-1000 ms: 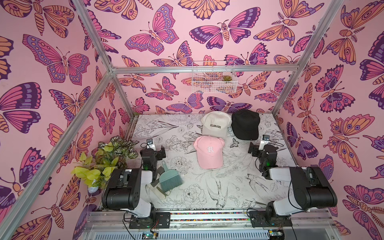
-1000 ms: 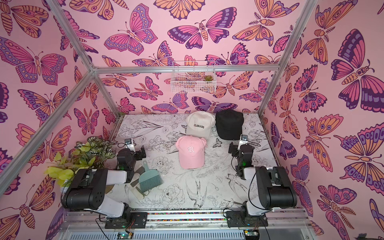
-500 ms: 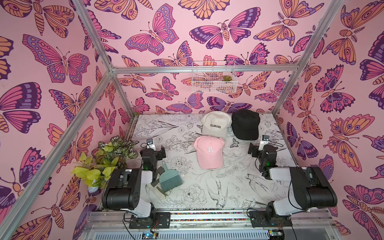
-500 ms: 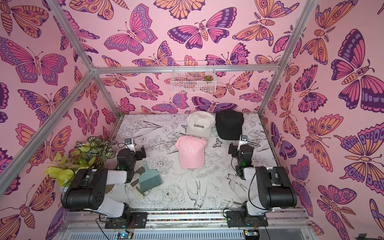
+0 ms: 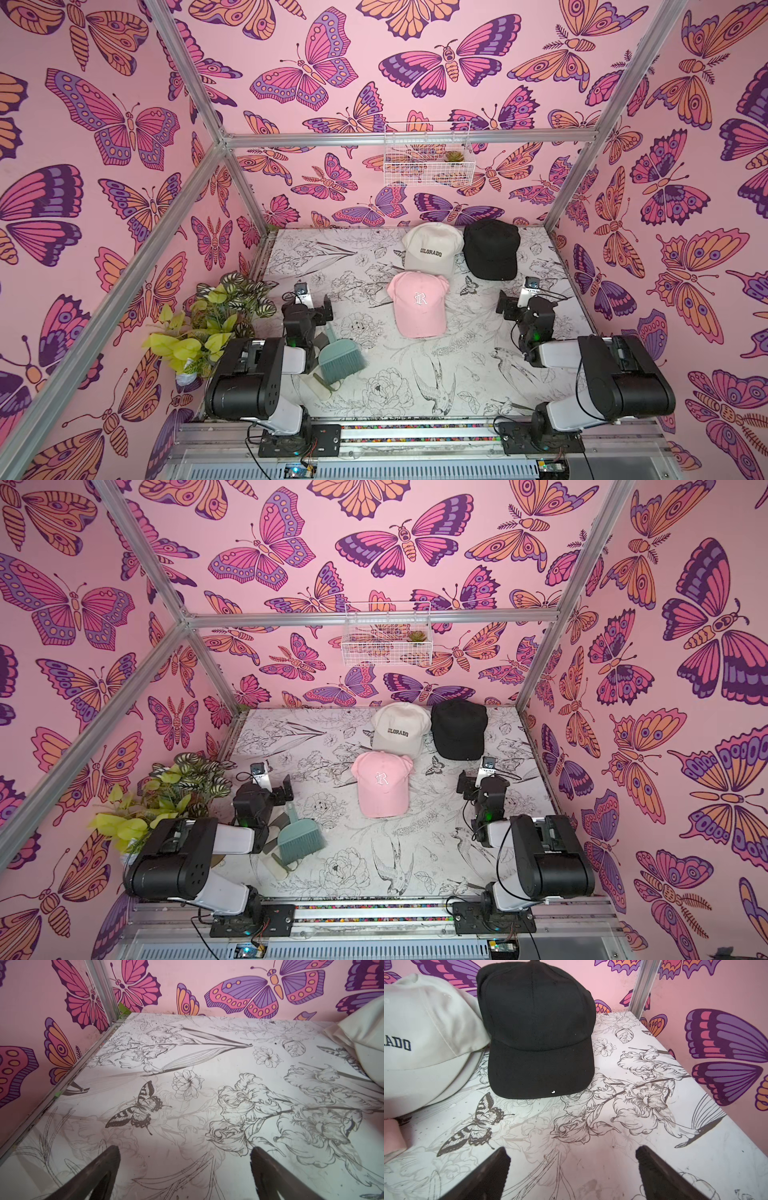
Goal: Stack the baseball caps by color
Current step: Reset both arms
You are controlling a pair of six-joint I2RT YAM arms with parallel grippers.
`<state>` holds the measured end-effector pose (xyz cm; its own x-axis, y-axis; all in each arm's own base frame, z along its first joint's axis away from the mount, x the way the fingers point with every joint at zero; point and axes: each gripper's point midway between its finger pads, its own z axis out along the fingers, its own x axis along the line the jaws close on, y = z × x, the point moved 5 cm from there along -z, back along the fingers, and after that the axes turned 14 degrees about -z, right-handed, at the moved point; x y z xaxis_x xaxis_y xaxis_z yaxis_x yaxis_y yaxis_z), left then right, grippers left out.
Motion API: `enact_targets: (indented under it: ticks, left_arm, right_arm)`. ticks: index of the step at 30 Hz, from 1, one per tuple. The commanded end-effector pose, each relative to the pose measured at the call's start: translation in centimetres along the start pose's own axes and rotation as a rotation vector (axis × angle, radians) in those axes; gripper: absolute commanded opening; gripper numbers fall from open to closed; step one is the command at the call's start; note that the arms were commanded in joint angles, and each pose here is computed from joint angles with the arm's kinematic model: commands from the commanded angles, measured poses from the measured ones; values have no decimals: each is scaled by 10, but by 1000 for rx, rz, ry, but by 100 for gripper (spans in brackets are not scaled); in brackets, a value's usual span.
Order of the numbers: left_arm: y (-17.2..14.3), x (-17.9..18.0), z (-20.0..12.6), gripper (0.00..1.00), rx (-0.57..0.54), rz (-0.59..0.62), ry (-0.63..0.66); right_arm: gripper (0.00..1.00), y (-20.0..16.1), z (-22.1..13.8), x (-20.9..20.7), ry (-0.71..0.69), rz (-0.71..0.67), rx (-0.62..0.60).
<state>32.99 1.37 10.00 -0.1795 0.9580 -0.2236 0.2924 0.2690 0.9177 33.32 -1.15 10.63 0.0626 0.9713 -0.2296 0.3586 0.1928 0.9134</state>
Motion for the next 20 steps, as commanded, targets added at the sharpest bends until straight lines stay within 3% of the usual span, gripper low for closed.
enact_targets:
  ticks: [1, 20]
  left_arm:
    - [7, 8, 8, 100, -4, -25, 80]
    - [12, 5, 10, 100, -18, -20, 85]
  right_arm:
    - [99, 9, 8, -8, -55, 27, 29]
    - [99, 9, 9, -6, -34, 16, 30]
